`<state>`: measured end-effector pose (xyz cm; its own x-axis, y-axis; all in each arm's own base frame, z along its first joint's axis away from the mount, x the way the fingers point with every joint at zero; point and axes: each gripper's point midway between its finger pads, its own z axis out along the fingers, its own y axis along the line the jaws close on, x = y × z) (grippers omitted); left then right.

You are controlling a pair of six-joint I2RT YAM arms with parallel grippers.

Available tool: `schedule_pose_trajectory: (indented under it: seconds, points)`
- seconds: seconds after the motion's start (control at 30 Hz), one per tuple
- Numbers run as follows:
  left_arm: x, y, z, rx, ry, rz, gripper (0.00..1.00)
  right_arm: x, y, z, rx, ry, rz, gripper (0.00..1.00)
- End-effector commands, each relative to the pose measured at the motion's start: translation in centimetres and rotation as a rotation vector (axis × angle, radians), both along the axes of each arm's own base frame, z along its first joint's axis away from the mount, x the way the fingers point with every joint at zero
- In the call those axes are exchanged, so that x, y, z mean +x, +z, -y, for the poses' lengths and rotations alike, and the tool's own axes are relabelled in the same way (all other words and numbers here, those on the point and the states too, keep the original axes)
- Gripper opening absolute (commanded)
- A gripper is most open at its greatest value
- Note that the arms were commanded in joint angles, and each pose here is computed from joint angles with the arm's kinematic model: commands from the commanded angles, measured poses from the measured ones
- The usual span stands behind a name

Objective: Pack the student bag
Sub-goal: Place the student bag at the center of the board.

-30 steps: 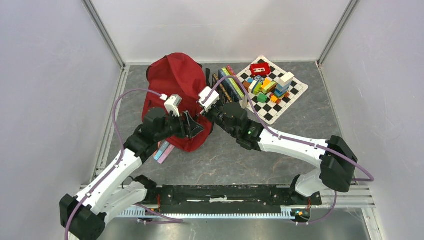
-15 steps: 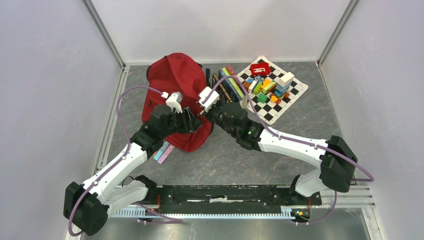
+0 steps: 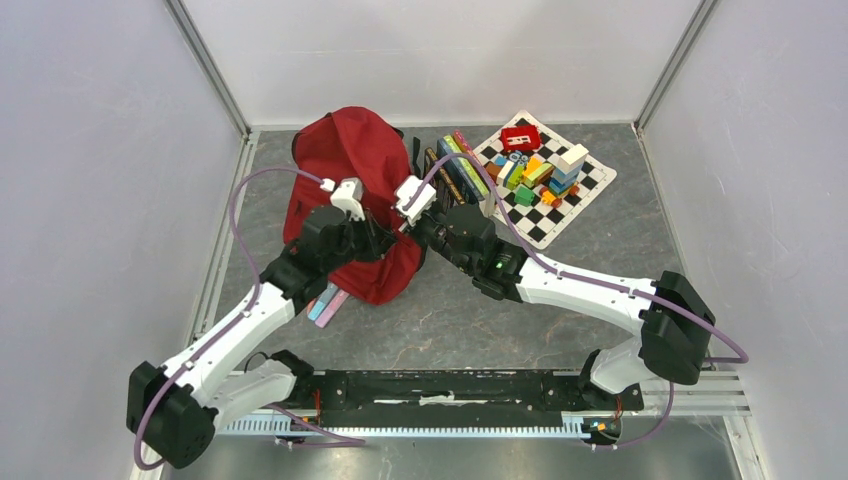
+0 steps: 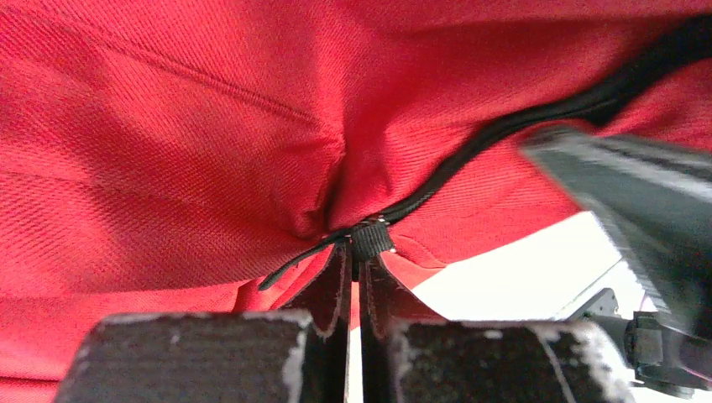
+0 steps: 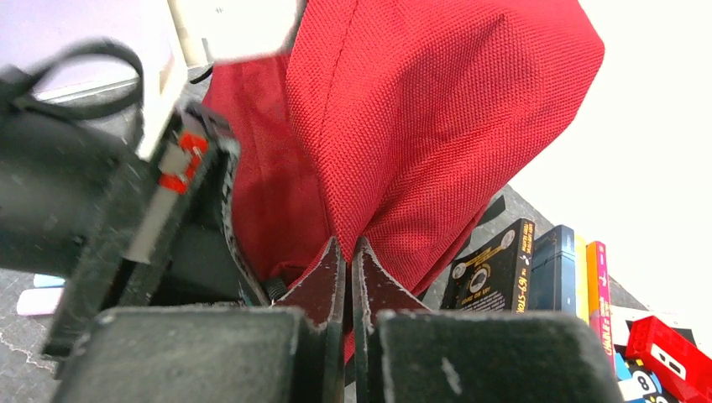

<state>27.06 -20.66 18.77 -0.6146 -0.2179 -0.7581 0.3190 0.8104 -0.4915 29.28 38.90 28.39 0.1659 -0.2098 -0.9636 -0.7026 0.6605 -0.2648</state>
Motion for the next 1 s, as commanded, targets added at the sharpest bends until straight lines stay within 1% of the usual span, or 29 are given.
schedule_pose_trajectory:
  seconds: [0.0, 0.17, 0.3, 0.53, 0.57, 0.73, 0.83, 0.97]
  points:
    - [0.4, 6.7, -0.7, -0.061, 0.046, 0.15, 0.02, -0.8, 2.4, -1.0, 0.043, 0.064, 0.054, 0.0]
    - [-0.2, 8.5, -1.2, -0.048, 0.042, 0.166, 0.02, -1.1, 1.5, -0.9, 0.011, 0.083, 0.061, 0.0]
    - [-0.2, 9.6, -0.6, -0.054, 0.007, 0.172, 0.02, -1.3, 0.9, -0.8, -0.015, 0.095, 0.066, 0.0]
    - [0.5, 11.8, -1.2, 0.018, 0.004, 0.24, 0.02, -1.5, 1.3, -0.7, -0.024, 0.107, 0.086, 0.0]
    - [0.5, 12.0, -1.1, 0.014, 0.003, 0.243, 0.02, -1.5, 1.5, -0.6, -0.018, 0.105, 0.086, 0.03]
    - [0.2, 11.2, -0.7, -0.009, -0.013, 0.214, 0.02, -2.0, 2.6, 0.2, 0.007, 0.104, 0.125, 0.33]
    - [0.0, 11.3, -0.9, -0.039, 0.008, 0.22, 0.02, -2.2, 2.8, 1.0, 0.009, 0.096, 0.146, 0.5]
    - [0.0, 11.5, -1.6, -0.066, 0.055, 0.239, 0.02, -2.7, 2.9, 2.3, 0.017, 0.086, 0.16, 0.71]
